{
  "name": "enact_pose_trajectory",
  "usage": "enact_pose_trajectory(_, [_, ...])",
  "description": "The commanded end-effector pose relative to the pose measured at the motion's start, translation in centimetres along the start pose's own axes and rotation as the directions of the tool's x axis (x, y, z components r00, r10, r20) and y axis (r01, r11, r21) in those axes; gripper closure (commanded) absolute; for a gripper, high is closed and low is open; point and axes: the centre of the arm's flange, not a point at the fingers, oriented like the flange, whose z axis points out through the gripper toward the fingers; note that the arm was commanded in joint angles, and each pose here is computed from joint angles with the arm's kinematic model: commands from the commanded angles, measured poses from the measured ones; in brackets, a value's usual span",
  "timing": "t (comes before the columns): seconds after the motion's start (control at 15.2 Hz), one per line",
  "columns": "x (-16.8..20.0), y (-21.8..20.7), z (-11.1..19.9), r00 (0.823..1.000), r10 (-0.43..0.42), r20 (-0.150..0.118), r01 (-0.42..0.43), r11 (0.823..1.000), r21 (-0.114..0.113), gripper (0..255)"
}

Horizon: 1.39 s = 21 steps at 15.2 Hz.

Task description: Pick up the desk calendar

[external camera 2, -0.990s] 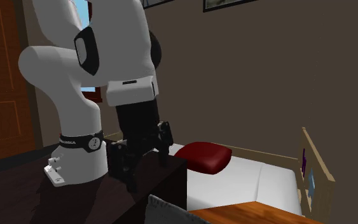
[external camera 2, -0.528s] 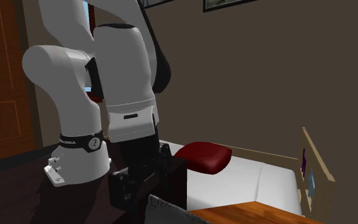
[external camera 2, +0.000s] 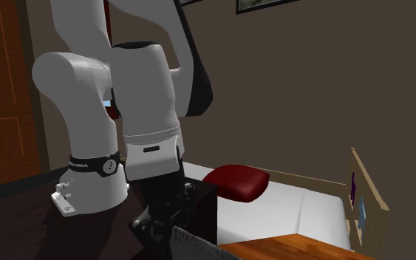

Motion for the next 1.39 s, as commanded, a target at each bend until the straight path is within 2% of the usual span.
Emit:
enact_pose_trajectory(0.0, [0.0,0.0,0.0,1.000,-0.001,0.002,0.001,1.000,0.000,255])
enact_pose_trajectory(0.33, [-0.1,-0.1,0.1,1.000,-0.001,0.002,0.001,1.000,0.000,255])
enact_pose_trajectory(1.32, [0.7,-0.8,-7.7,1.000,-0.001,0.002,0.001,1.000,0.000,255])
